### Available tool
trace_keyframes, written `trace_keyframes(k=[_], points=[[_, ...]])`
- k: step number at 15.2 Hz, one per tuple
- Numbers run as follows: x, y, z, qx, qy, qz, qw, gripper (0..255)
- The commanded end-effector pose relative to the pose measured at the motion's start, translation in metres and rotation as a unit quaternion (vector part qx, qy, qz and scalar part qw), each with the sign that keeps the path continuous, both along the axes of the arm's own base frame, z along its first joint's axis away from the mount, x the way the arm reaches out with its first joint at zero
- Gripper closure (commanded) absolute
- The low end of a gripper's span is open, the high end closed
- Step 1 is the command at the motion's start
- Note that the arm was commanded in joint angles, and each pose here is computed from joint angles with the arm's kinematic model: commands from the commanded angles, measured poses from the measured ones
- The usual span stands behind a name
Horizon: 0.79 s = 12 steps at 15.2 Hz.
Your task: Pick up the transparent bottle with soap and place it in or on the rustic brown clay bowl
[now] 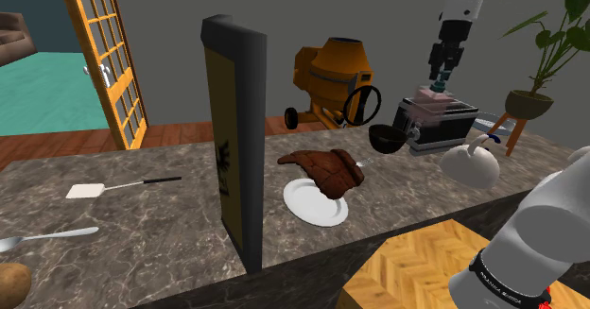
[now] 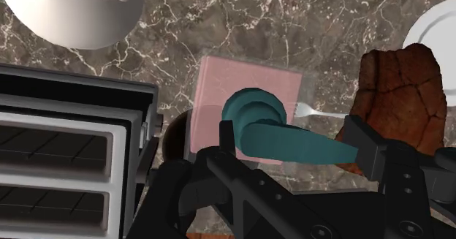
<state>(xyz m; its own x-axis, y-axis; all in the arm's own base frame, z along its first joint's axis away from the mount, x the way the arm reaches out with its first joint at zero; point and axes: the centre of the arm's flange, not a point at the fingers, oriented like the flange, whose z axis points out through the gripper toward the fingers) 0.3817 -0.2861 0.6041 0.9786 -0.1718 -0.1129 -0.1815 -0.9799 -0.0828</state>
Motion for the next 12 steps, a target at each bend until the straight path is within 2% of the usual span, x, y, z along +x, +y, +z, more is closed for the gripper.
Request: trace_keyframes(k=[1,9,12], points=[[0.024,-0.008,0.009,0.0,0.0,0.0,1.0,255],[0.123,-0.035,0.046,0.0,0.0,0.0,1.0,255],[0.123,-0.035,0.03,0.0,0.0,0.0,1.0,255]])
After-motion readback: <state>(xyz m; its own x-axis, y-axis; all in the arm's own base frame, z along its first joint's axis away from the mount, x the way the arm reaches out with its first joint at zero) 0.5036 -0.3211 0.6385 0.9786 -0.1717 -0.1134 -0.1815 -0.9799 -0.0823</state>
